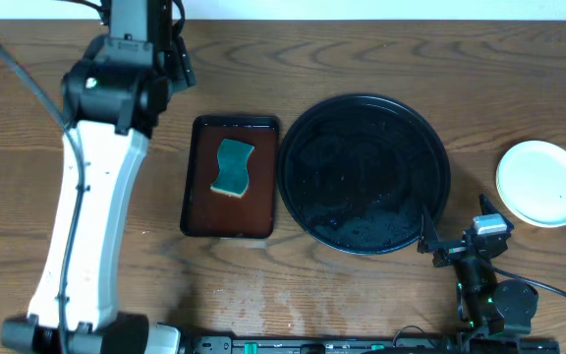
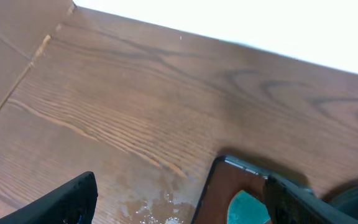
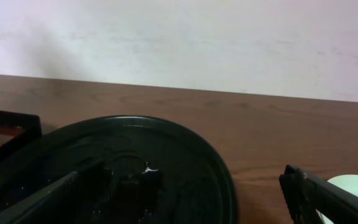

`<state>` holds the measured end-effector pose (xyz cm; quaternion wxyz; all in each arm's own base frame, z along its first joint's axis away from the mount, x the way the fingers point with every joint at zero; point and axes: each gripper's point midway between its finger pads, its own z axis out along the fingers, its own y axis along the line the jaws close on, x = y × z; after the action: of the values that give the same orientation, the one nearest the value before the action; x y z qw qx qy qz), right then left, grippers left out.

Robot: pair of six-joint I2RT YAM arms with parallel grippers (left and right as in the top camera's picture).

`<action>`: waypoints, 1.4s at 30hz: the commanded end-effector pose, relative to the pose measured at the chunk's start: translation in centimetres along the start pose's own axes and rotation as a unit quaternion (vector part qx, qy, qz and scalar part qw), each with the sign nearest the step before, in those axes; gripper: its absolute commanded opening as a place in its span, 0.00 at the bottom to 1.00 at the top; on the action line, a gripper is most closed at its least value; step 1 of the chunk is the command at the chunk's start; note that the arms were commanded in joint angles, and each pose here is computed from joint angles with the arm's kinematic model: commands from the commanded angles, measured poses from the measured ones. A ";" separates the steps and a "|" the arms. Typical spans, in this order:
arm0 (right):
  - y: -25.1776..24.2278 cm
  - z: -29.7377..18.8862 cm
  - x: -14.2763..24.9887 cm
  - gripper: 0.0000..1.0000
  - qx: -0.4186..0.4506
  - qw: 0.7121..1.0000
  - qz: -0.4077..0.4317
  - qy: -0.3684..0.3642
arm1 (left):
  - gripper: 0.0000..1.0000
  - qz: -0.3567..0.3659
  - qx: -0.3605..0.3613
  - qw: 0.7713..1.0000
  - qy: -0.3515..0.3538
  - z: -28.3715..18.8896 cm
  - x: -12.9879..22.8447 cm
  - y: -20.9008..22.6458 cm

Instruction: Clean dirty plates on tray and stack at the side

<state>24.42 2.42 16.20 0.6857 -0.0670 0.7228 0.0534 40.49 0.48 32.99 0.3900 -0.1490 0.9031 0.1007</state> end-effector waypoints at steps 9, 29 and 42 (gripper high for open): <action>0.2 0.0 0.0 0.99 -0.003 1.000 -0.006 0.000 | 0.86 -0.076 0.032 0.986 -0.144 -14.3 0.4 8.3; 0.2 0.0 0.0 0.99 -0.003 1.000 -0.006 0.000 | 0.86 -0.275 0.176 0.848 -0.417 -15.9 10.9 11.7; 0.2 0.0 0.0 0.99 -0.003 1.000 -0.006 0.000 | 0.86 -0.283 0.242 0.788 -0.490 -12.0 13.1 9.8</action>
<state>24.42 2.41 16.22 0.6861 -0.0681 0.7225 0.0520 20.06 3.86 33.41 0.8187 -0.2308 0.4990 -0.1658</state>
